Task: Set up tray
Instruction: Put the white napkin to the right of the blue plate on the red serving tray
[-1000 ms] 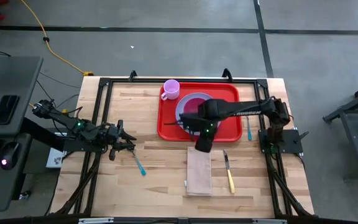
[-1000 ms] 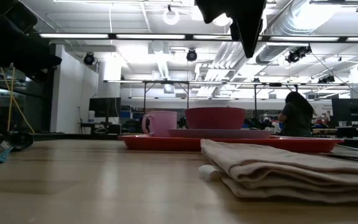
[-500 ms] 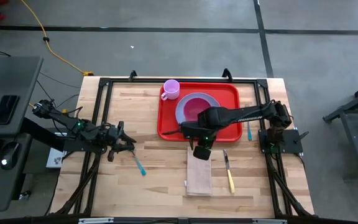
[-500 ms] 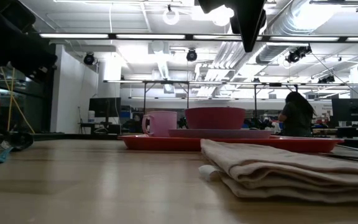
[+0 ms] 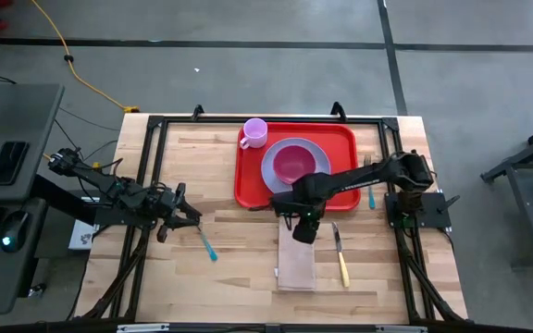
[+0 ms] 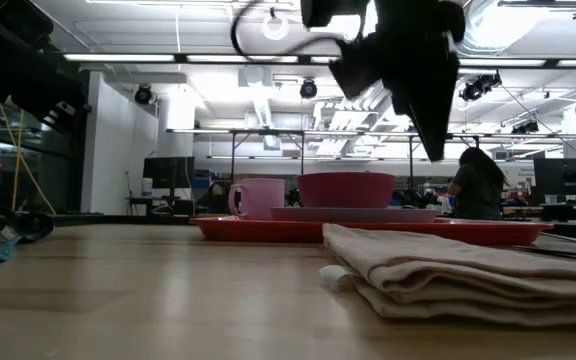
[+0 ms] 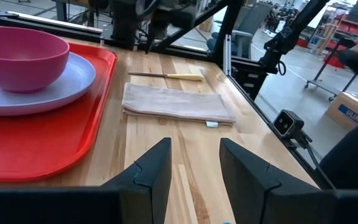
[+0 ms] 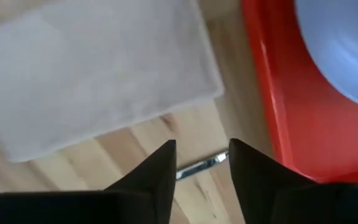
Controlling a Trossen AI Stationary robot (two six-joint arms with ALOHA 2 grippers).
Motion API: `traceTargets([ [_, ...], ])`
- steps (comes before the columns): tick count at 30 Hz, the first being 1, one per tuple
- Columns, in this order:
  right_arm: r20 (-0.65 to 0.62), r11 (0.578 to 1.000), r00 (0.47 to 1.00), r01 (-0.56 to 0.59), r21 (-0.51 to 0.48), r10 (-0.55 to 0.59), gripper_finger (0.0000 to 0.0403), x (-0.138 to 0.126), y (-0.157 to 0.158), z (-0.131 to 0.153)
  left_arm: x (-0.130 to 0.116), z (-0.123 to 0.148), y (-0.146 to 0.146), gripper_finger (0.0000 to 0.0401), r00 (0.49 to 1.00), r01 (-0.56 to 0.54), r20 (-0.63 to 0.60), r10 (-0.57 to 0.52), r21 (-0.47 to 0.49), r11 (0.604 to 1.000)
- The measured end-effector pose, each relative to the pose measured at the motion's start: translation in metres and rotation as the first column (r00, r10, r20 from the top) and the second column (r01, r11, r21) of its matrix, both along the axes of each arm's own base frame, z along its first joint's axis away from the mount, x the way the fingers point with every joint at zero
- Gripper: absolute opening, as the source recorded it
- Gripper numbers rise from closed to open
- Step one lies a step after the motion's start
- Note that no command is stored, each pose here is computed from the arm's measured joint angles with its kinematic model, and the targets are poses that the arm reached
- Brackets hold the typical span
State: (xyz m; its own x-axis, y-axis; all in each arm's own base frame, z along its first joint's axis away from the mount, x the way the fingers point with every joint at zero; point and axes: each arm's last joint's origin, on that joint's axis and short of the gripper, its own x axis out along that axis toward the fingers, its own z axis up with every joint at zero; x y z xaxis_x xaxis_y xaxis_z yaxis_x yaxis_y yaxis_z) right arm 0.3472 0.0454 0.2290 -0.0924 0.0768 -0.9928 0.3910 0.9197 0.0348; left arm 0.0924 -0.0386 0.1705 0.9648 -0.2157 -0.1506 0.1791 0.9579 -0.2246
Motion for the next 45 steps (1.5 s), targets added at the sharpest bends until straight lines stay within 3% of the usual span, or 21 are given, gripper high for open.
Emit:
traceTargets([
  [10, 0.031, 0.987, 0.999, 0.035, 0.158, -0.040, 0.0173, -0.001, -0.007, -0.037, 0.000, 0.000, 0.000, 0.0166, 1.000, -0.001, 0.000, 0.001, -0.005, 1.000],
  [19, 0.079, 0.998, 0.996, 0.031, 0.045, -0.035, 0.0163, 0.001, -0.011, -0.041, 0.000, 0.000, 0.000, 0.0166, 1.000, -0.001, 0.000, 0.001, -0.004, 1.000],
  [45, 0.179, 0.997, 0.983, -0.055, 0.062, 0.044, 0.0182, 0.013, -0.009, -0.047, 0.000, 0.000, -0.001, 0.0166, 1.000, 0.014, -0.006, -0.014, -0.029, 0.999],
])
